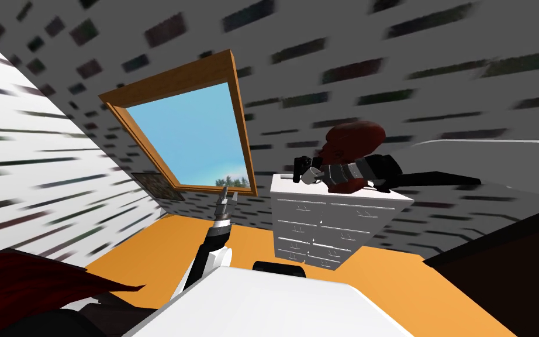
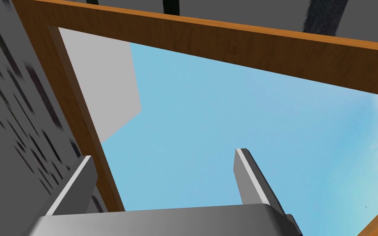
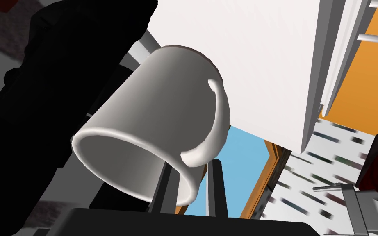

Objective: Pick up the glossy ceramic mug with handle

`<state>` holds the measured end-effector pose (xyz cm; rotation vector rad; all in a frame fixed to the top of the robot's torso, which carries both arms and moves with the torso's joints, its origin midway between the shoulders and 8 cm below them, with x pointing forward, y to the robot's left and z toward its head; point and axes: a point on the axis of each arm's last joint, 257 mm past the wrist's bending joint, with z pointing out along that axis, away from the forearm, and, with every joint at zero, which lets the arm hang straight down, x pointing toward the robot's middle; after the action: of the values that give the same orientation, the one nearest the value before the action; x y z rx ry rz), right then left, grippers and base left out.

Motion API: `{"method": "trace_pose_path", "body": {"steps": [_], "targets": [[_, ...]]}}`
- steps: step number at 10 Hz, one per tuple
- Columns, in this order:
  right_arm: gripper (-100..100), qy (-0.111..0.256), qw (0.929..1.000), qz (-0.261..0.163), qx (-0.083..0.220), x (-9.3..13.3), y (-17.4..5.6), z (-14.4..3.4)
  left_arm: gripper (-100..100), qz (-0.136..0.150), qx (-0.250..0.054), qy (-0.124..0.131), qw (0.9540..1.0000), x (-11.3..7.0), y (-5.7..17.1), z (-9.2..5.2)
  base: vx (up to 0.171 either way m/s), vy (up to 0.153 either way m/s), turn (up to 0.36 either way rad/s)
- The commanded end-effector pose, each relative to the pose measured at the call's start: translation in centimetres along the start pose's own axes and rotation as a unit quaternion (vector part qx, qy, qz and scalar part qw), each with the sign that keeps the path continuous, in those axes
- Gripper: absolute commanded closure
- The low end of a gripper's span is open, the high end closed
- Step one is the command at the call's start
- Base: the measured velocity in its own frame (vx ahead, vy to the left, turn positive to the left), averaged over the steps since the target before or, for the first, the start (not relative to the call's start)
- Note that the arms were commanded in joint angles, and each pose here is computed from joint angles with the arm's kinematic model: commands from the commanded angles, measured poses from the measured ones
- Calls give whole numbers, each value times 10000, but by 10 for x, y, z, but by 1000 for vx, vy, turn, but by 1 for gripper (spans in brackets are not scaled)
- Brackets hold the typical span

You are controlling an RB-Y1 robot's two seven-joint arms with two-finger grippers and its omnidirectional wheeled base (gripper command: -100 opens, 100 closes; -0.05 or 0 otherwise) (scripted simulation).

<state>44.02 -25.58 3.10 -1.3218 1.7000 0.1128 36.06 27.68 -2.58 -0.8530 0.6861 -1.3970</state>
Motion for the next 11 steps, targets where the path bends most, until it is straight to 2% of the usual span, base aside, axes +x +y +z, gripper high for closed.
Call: {"method": "trace_pose_path", "body": {"steps": [1,11], "targets": [[100,5,10000,22,39,2,-2,-3,0,0,0,0,10000,0,0,0,0,0,0],[100,98,9999,-83,-5,6,2,-15,0,0,0,0,10000,0,0,0,4,8,10]]}}
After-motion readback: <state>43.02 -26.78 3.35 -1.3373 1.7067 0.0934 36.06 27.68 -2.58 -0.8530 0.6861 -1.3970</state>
